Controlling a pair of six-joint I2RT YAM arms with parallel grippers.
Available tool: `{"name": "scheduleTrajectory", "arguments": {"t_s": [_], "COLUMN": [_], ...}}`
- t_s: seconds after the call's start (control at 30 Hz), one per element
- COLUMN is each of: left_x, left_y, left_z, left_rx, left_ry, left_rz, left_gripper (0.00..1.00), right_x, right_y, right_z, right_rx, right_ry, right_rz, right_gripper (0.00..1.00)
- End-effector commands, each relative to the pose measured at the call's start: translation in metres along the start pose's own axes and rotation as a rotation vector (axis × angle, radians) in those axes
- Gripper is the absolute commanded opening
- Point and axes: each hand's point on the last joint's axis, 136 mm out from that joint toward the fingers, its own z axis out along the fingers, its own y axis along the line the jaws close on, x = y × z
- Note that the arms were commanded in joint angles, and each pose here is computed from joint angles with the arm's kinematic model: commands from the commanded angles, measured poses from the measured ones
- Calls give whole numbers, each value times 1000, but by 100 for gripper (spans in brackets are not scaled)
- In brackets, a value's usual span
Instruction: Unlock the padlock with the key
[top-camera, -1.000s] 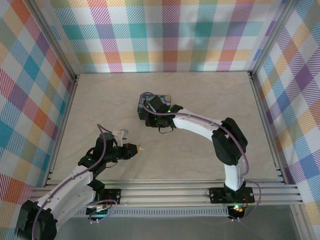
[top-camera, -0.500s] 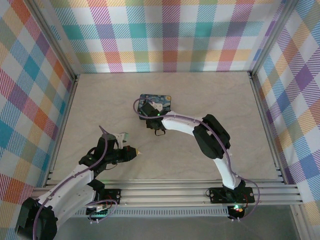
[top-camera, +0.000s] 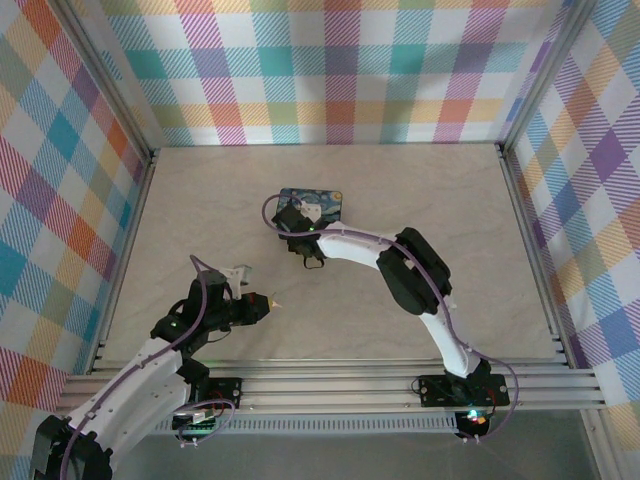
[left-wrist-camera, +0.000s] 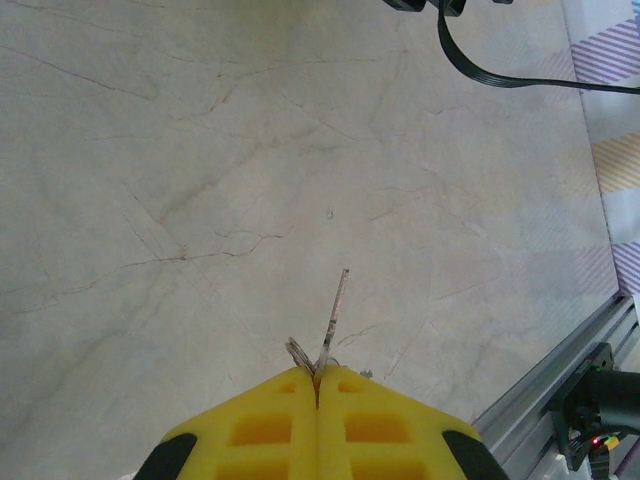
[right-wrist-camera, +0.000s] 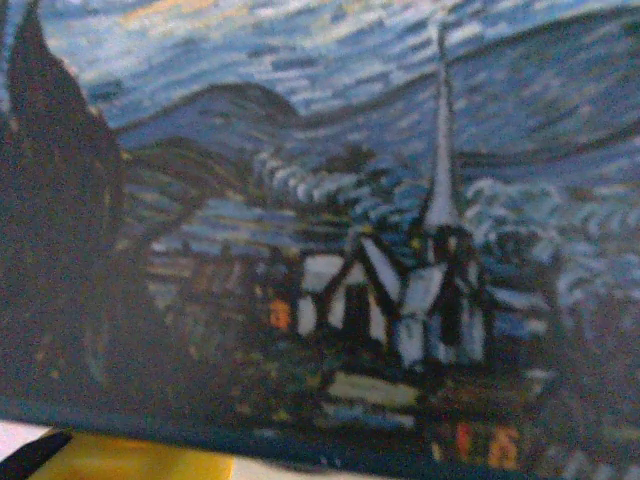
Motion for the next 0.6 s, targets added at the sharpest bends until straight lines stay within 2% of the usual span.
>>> {"name": "scheduleTrajectory", "arguments": {"t_s": [0.0, 0.27, 0.57], "left_x": [2, 3, 0], "left_y": [8, 8, 9], "left_z": [-1, -1, 2], "left_rx": [-27, -25, -33], "left_ry": [-6, -2, -5], "left_rz": [10, 17, 21], "left_gripper": [0, 0, 0], "right_x": [-7, -8, -15], "right_y": [3, -1, -8], "right_z": [4, 11, 15], "right_rx": [22, 48, 47], "right_ry": [-30, -42, -34], "right_rz": [9, -7, -28], "right_gripper": [48, 41, 26]}}
